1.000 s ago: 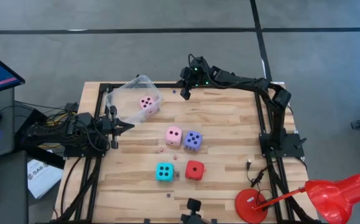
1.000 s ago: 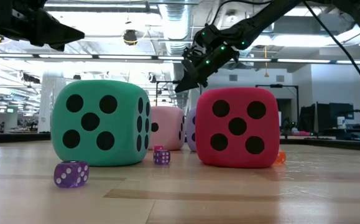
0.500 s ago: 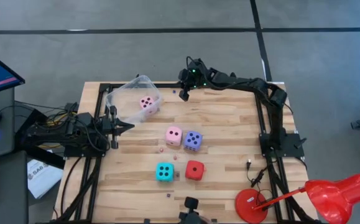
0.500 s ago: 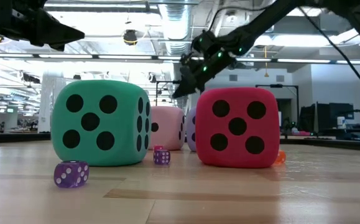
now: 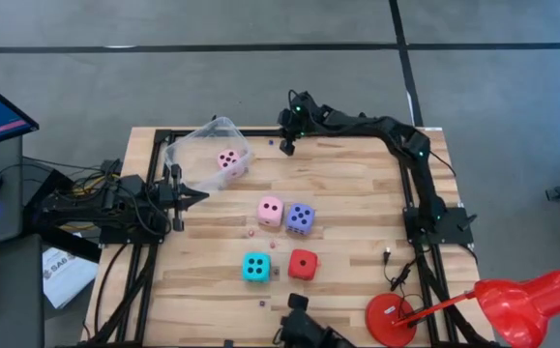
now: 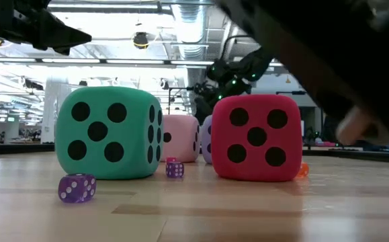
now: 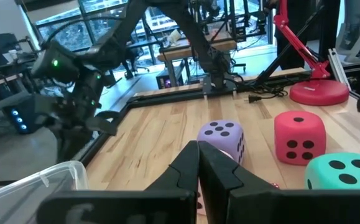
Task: Pick & Place Dice
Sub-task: Put the small blue dice into the transparent container
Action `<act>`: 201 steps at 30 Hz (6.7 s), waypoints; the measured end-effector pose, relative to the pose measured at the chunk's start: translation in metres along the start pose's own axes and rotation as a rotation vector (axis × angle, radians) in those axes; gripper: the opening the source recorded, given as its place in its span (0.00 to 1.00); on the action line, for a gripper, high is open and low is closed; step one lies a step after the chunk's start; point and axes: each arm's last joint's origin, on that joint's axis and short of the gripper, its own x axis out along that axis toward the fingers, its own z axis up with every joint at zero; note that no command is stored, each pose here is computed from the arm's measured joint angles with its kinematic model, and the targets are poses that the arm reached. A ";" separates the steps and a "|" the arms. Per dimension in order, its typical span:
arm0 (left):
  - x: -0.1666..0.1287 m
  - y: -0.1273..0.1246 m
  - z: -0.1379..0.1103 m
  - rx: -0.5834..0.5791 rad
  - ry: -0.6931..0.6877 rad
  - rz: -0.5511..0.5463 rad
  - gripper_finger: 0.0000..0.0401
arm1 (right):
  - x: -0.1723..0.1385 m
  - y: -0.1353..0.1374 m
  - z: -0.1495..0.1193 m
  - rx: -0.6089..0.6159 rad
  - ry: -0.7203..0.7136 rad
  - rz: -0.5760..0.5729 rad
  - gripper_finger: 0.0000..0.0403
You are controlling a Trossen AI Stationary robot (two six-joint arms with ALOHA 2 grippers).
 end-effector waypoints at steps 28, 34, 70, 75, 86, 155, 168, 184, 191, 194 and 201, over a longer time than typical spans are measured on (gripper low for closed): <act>0.014 -0.001 0.003 -0.113 0.001 0.007 0.00 | -0.028 -0.002 0.040 -0.023 0.081 0.042 0.00; 0.032 0.000 -0.002 -0.168 0.079 0.157 0.00 | -0.035 0.026 0.051 -0.120 0.092 0.089 0.00; 0.083 0.052 0.027 -0.277 0.223 0.323 0.00 | -0.165 0.100 -0.009 0.025 -0.171 -0.081 0.00; 0.100 0.064 0.028 -0.270 0.274 0.352 0.00 | -0.194 0.118 -0.032 0.026 -0.364 -0.074 0.00; 0.154 0.094 0.046 -0.277 0.399 0.335 0.00 | -0.249 0.140 -0.055 -0.010 -0.608 -0.153 0.00; 0.326 0.225 -0.045 -0.586 0.882 0.420 0.10 | -0.261 0.140 -0.063 -0.054 -0.621 -0.185 0.00; 0.326 0.225 -0.045 -0.558 0.889 0.407 0.48 | -0.260 0.140 -0.064 -0.057 -0.618 -0.186 0.00; 0.328 0.219 -0.052 -0.654 0.855 0.486 0.69 | -0.260 0.140 -0.064 -0.057 -0.617 -0.185 0.00; 0.320 0.214 -0.071 -0.683 0.907 0.647 0.66 | -0.260 0.140 -0.064 -0.057 -0.617 -0.185 0.00; 0.318 0.213 -0.074 -0.710 0.904 0.683 0.65 | -0.260 0.140 -0.064 -0.057 -0.617 -0.185 0.00; 0.315 0.209 -0.084 -0.765 0.905 0.713 0.61 | -0.260 0.140 -0.064 -0.057 -0.617 -0.185 0.00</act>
